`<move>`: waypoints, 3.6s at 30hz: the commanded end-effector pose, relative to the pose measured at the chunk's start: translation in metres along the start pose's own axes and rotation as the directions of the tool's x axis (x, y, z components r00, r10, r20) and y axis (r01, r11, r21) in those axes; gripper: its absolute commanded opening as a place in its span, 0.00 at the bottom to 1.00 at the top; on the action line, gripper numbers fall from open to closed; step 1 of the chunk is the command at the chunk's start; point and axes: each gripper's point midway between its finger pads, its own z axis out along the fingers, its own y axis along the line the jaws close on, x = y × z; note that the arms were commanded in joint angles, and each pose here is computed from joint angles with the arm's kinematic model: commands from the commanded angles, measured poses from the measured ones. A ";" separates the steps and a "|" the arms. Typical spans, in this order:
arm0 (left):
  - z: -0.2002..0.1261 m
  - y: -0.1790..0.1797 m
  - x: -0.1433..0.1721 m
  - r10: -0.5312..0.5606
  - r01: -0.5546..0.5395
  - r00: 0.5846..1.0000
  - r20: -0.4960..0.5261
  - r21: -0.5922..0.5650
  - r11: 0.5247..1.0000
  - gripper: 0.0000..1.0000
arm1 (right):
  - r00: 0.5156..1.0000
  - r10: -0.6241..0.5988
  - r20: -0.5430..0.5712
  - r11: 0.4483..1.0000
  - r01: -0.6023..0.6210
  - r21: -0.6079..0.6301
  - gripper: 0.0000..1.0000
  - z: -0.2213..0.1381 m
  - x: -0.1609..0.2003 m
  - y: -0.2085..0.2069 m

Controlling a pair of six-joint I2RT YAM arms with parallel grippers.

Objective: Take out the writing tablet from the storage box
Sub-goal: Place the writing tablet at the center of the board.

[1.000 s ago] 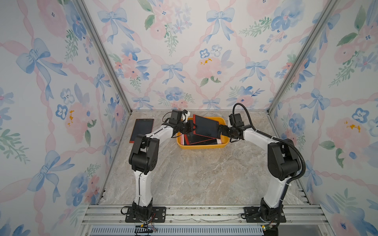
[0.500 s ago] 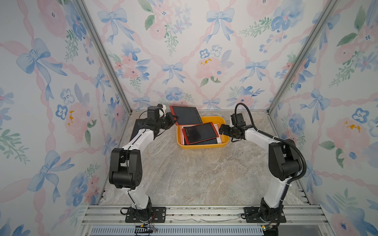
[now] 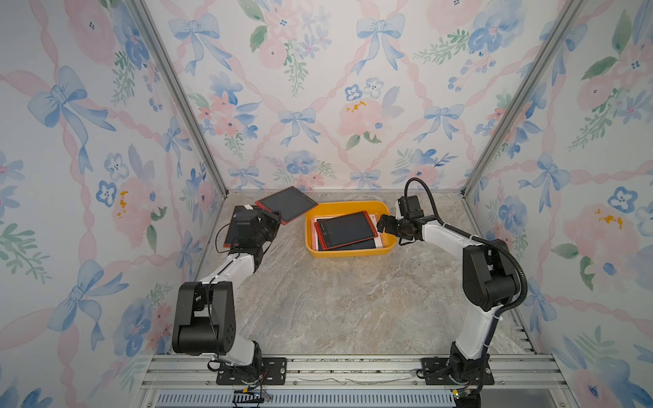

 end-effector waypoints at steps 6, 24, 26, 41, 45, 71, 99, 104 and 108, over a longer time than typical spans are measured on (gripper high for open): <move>-0.026 0.008 -0.034 -0.139 0.126 0.951 0.275 0.065 0.990 0.00 | 0.999 0.003 -0.034 1.000 -0.003 -0.010 0.97 0.015 0.008 -0.002; 0.010 0.066 0.008 -0.256 0.291 0.873 0.416 -0.022 0.956 0.00 | 0.999 0.014 -0.052 1.000 -0.013 0.026 0.97 0.010 0.017 -0.022; 0.015 0.071 0.010 -0.252 0.293 0.873 0.418 -0.036 0.956 0.00 | 0.998 0.008 -0.057 0.999 -0.006 0.037 0.97 0.010 0.018 -0.025; 0.046 0.103 0.049 -0.321 0.381 0.868 0.380 -0.094 0.920 0.13 | 0.999 0.008 -0.053 0.999 -0.005 0.047 0.97 0.008 0.018 -0.030; 0.044 0.110 0.052 -0.318 0.386 0.862 0.396 -0.105 0.916 0.19 | 0.999 0.010 -0.043 0.999 -0.008 0.049 0.97 0.005 0.018 -0.032; 0.038 0.126 0.069 -0.277 0.378 0.889 0.365 -0.246 0.893 0.66 | 0.999 0.028 -0.047 0.998 -0.026 0.059 0.97 0.000 0.021 -0.038; 0.023 0.089 0.056 -0.213 0.310 0.914 0.346 -0.253 0.917 0.98 | 0.998 0.037 -0.048 0.998 -0.034 0.056 0.97 0.003 0.021 -0.039; 0.015 0.048 0.038 -0.039 0.133 0.944 0.329 -0.268 0.954 0.98 | 0.998 0.032 -0.051 0.998 -0.029 0.058 0.97 0.003 0.021 -0.038; 0.003 0.033 0.031 0.038 0.056 0.950 0.309 -0.289 0.956 0.98 | 0.998 0.032 -0.053 0.998 -0.029 0.059 0.97 0.004 0.020 -0.038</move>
